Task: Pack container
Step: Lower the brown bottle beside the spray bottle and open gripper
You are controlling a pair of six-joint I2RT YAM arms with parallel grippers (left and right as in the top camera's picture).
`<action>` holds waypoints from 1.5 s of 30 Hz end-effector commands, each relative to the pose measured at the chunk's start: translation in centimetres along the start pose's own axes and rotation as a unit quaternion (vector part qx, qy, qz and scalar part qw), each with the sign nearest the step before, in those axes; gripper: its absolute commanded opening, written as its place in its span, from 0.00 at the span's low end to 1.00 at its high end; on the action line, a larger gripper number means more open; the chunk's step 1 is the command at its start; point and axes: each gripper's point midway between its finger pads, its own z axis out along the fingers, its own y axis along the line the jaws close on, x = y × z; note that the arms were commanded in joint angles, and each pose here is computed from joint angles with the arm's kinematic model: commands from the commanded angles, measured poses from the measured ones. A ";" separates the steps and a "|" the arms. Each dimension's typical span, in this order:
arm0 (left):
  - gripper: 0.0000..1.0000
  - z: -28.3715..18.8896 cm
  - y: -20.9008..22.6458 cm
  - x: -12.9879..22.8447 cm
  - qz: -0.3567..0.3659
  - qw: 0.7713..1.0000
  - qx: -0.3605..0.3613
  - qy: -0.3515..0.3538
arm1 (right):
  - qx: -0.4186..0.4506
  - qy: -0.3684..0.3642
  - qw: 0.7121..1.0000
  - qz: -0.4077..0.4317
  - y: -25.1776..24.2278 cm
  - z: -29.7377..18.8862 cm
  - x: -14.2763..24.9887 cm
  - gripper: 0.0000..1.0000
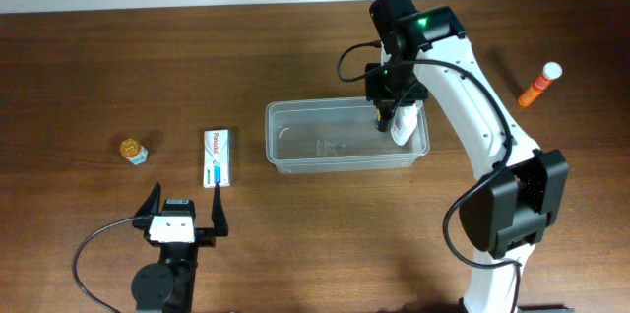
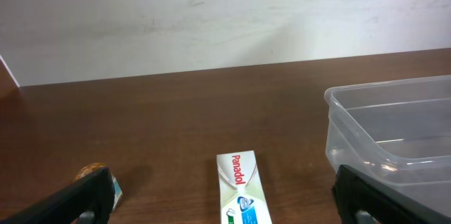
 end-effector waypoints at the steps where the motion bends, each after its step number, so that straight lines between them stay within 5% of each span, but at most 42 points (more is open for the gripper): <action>1: 0.99 0.0 -0.1 0.1 0.008 1.000 0.003 0.000 | 0.011 0.006 1.000 0.009 -0.2 1.1 0.4 0.25; 45: 0.99 0.0 -0.1 0.1 0.008 1.000 0.003 0.000 | 0.021 -0.006 1.000 0.009 -0.9 5.7 0.4 0.26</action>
